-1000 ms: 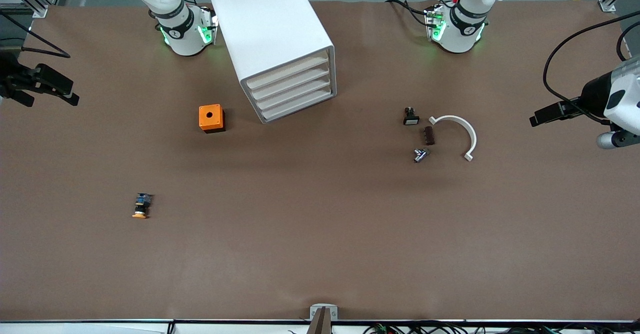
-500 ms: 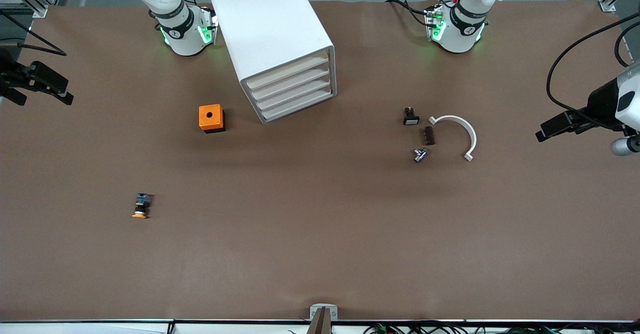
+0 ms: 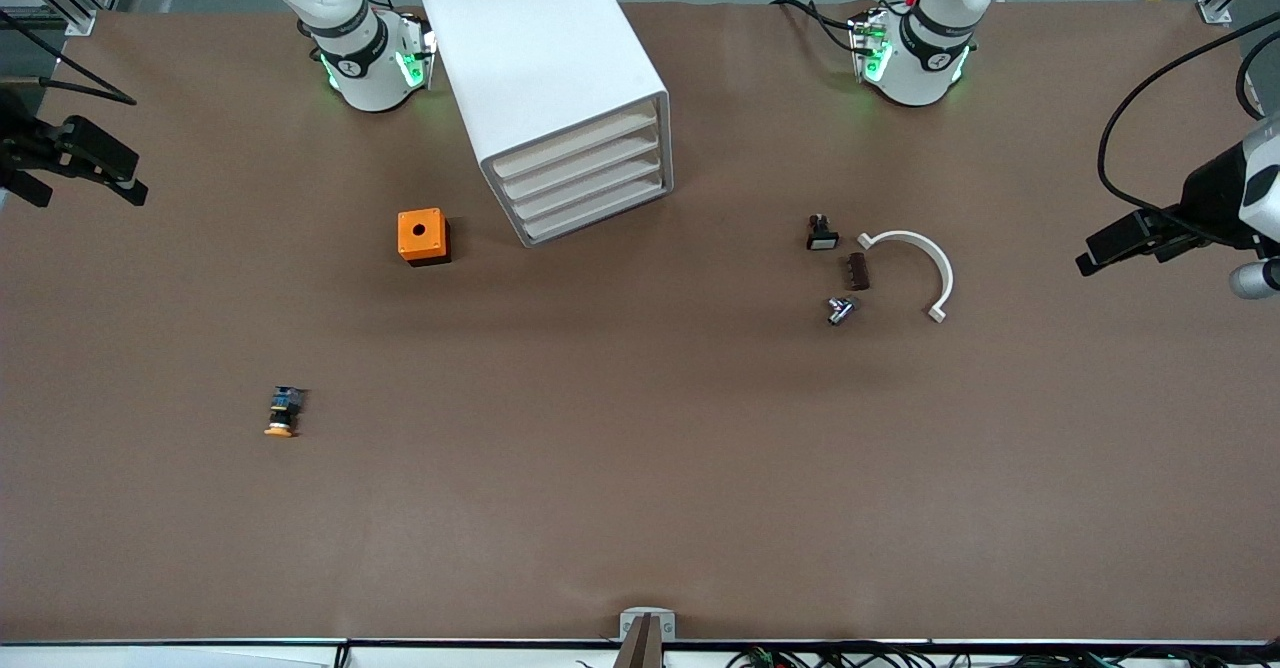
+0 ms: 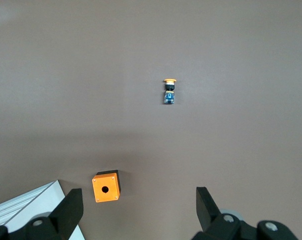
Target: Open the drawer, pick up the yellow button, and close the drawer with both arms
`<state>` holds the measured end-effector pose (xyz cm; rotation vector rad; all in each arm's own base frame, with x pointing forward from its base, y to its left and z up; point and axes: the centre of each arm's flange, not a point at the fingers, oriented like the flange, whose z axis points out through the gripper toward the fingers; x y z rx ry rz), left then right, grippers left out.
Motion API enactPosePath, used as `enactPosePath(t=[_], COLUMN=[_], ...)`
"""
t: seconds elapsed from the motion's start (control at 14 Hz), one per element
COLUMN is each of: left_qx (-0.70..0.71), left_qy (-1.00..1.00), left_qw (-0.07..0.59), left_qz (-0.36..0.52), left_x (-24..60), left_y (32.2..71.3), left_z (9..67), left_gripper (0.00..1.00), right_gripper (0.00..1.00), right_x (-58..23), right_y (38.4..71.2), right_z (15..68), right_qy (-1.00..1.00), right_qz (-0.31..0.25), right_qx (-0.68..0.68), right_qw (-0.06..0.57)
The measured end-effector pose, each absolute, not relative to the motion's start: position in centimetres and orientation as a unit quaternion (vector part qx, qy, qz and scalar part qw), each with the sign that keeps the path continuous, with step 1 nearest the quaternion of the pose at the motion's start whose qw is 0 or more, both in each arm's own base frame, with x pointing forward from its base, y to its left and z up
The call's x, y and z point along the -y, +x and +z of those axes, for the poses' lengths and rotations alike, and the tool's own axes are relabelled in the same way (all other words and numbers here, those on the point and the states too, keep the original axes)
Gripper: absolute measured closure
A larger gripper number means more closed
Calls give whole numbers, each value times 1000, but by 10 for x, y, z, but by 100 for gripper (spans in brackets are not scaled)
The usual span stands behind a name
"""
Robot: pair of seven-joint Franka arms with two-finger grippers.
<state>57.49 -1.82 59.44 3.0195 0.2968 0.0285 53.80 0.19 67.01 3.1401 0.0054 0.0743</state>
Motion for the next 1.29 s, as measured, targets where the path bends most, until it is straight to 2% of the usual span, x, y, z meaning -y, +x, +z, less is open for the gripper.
enactPosePath(t=[0.29,1.0,1.29], left_qx=[-96,-68,-56], left_qy=[994,996,997], left_qw=[54,55,24], left_qz=[15,35,46], left_x=[20,39,45], left_y=[560,557,556], left_z=[604,623,629], left_gripper=[0,0,0], right_gripper=[0,0,0], right_x=[-2,-2,-2], right_y=[538,538,538], right_z=[670,668,668], right_qy=[1000,1000,1000], right_qz=[23,21,20], right_qx=[-2,-2,-1], right_qw=[0,0,0])
